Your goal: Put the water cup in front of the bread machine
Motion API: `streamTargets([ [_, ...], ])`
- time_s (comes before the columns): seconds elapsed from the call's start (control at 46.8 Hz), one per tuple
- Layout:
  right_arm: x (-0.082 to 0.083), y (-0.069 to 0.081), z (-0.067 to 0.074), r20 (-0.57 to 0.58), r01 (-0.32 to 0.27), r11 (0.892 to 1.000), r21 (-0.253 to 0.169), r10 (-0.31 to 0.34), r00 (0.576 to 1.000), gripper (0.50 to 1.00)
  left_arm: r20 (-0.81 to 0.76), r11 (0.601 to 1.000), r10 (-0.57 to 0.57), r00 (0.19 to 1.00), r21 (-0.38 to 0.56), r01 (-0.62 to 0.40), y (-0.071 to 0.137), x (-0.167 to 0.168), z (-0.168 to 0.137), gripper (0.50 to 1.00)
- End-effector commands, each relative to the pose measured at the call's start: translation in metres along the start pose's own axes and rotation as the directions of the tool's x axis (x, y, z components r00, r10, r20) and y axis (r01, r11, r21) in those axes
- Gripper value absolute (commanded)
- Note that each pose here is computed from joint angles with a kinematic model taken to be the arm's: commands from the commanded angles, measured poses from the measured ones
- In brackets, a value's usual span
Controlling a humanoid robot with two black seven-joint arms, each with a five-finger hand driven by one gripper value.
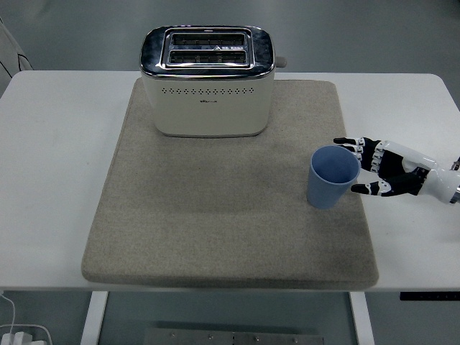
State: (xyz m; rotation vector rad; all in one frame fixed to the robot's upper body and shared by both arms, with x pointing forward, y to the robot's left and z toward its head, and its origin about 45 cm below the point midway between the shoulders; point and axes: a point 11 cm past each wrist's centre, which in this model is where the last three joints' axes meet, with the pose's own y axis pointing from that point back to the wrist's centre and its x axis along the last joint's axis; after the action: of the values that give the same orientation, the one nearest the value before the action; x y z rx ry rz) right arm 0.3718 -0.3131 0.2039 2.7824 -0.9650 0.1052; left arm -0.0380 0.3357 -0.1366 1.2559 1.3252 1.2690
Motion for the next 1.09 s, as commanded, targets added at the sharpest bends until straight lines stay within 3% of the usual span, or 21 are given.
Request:
streamTargets([
  [0.0,-0.003,-0.005,0.002,-0.002,-0.008,1.0,0.007,0.008,1.0,0.928,0.0,1.0,0.0,1.0,0.0,0.0,0.0,0.0,0.0,1.0],
  [0.278,-0.018,-0.027,0.003,0.015,0.012,0.999,0.043,-0.012,1.0,0.926,0.0,1.0,0.0,1.0,0.0,0.0,0.0,0.0,0.0,1.0],
  [0.662,-0.027,-0.039,0.005,0.015,0.002,0.998,0.059,-0.003,1.0,0.901,0.0,1.0,0.0,1.0,0.001,0.0,0.0,0.0,0.0,1.0],
  [0.705,-0.028,-0.041,0.005,0.017,0.006,0.998,0.063,-0.007,1.0,0.871,0.0,1.0,0.0,1.0,0.001,0.0,0.0,0.0,-0.001,1.0],
  [0.876,-0.027,-0.042,0.004,0.006,-0.006,0.998,0.065,0.006,1.0,0.64,0.0,1.0,0.0,1.0,0.001,0.0,0.0,0.0,0.0,1.0],
  [1.068,-0.035,-0.054,-0.001,0.011,0.015,0.996,0.09,-0.016,1.0,0.523,0.0,1.0,0.0,1.0,0.0,0.0,0.0,0.0,0.0,1.0],
])
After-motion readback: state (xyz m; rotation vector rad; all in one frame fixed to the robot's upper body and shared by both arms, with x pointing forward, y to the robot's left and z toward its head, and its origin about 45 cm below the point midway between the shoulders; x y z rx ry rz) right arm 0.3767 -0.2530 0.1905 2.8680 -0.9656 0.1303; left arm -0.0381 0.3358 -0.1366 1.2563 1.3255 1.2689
